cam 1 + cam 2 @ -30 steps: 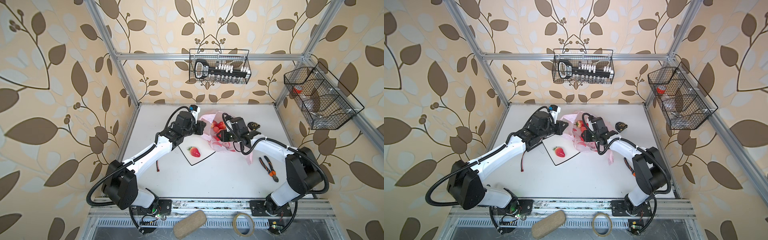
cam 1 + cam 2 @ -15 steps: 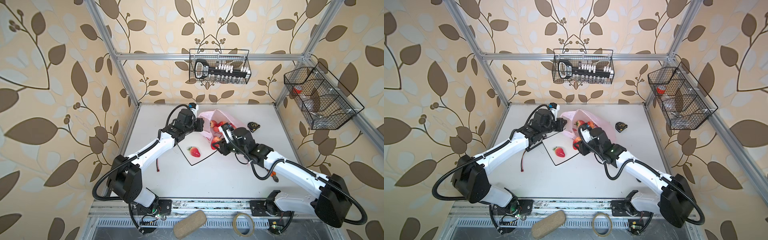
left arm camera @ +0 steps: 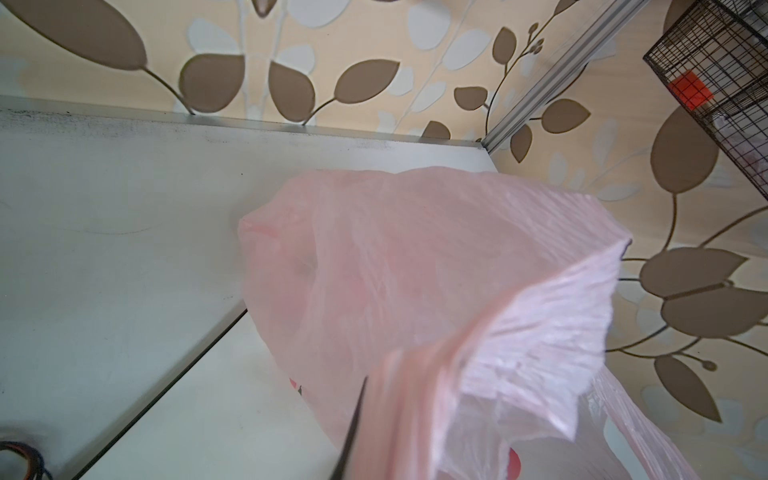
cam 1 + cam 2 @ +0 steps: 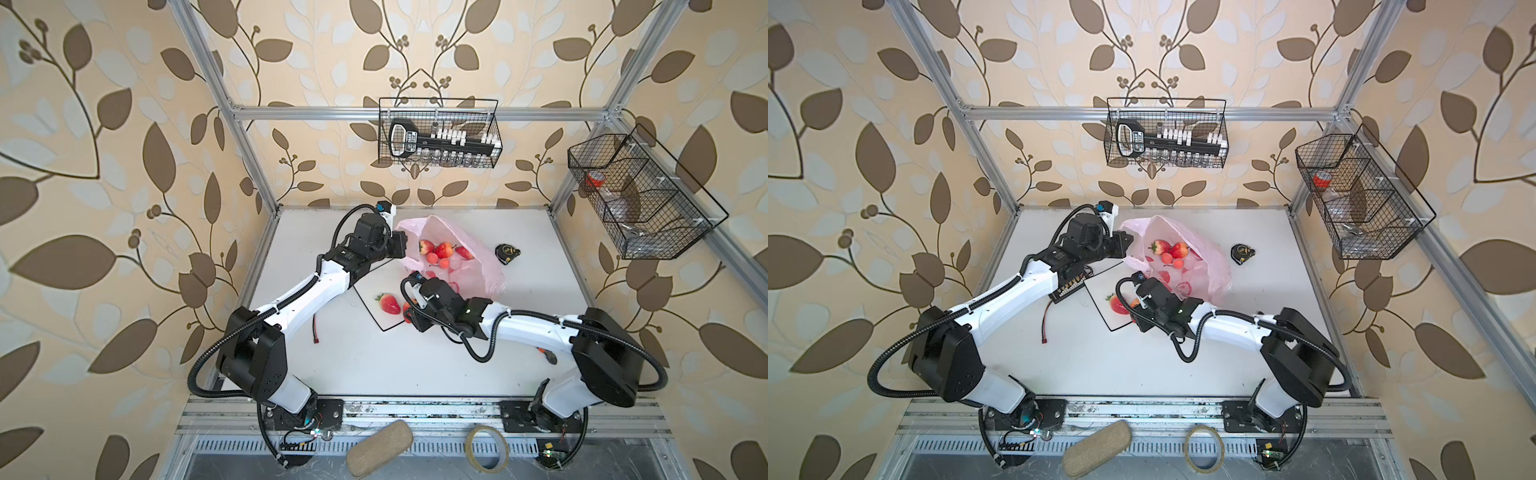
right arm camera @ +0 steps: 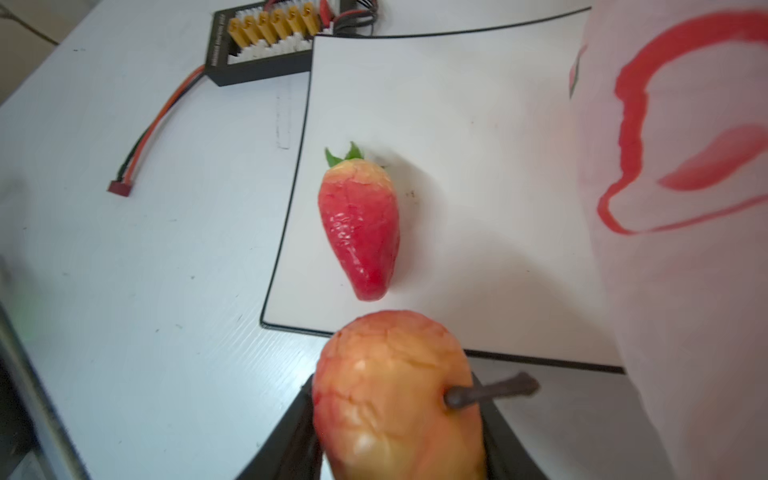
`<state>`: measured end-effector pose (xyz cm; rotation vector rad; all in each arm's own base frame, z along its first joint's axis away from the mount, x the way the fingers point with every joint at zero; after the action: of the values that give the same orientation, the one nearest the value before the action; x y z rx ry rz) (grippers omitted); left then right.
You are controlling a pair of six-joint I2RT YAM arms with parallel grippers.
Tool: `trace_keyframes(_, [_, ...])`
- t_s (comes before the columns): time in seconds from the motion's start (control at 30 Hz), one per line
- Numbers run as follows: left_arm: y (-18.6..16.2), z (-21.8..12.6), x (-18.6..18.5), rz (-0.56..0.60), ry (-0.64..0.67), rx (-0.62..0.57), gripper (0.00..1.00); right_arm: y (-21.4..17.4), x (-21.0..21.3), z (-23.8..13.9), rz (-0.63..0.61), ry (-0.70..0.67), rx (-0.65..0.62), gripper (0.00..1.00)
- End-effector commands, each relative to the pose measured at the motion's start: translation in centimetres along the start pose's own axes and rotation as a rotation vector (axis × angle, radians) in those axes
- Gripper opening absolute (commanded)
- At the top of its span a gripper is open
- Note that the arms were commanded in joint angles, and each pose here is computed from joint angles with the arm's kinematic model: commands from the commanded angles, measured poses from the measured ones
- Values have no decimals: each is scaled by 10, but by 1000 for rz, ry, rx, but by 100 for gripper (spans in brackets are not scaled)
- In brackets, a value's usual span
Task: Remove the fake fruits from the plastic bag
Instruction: 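Lift the pear out of the bag over the white board with the right gripper, then lower the pear beside the strawberry on the board and open the right gripper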
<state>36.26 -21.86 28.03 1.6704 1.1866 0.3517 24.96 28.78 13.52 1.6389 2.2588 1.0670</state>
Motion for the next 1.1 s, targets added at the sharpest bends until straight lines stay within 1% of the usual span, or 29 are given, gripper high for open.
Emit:
trace_keyframes(0.0, [21, -11, -6, 28, -26, -62, 0, 14, 0, 8, 91, -54, -33, 32])
trace_keyframes(0.23, [21, -13, -8, 29, -43, -62, 0, 16, -16, 32, 171, -128, 1, 32])
trace_keyframes(0.33, [22, -13, -8, 24, -48, -65, 0, 17, -18, 38, 201, -123, 3, 33])
trace_keyframes(0.43, [22, -13, -9, 22, -50, -67, 0, 14, -16, 45, 204, -105, 18, 35])
trace_keyframes(0.53, [21, -14, -9, 22, -51, -66, 0, 12, -15, 49, 203, -92, 31, 39])
trace_keyframes(0.6, [22, -14, -8, 23, -48, -68, 0, 12, -14, 49, 203, -86, 32, 45])
trace_keyframes(0.63, [22, -14, -9, 24, -48, -67, 0, 12, -14, 49, 201, -84, 33, 50])
trace_keyframes(0.73, [23, -16, -10, 25, -51, -70, 0, 16, -13, 44, 194, -88, 18, 60])
trace_keyframes(0.8, [25, -17, -10, 27, -51, -76, 0, 20, -12, 37, 184, -88, 4, 64])
trace_keyframes(0.93, [25, -17, -10, 29, -49, -76, 0, 21, -13, 19, 154, -85, -17, 67])
trace_keyframes(1.07, [25, -17, -10, 31, -49, -78, 0, 19, -7, -7, 93, -44, -42, 67])
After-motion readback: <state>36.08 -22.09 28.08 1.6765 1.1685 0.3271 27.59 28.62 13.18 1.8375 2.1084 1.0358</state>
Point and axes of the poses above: each gripper's point midway between its finger pads, its own z axis out along the fingers, its own x axis along the line the jaws close on, y = z × x, the point moved 6 cm from there along -z, back along the fingers, and after that the axes turned 12 degrees about z, right-handed, at the moved point
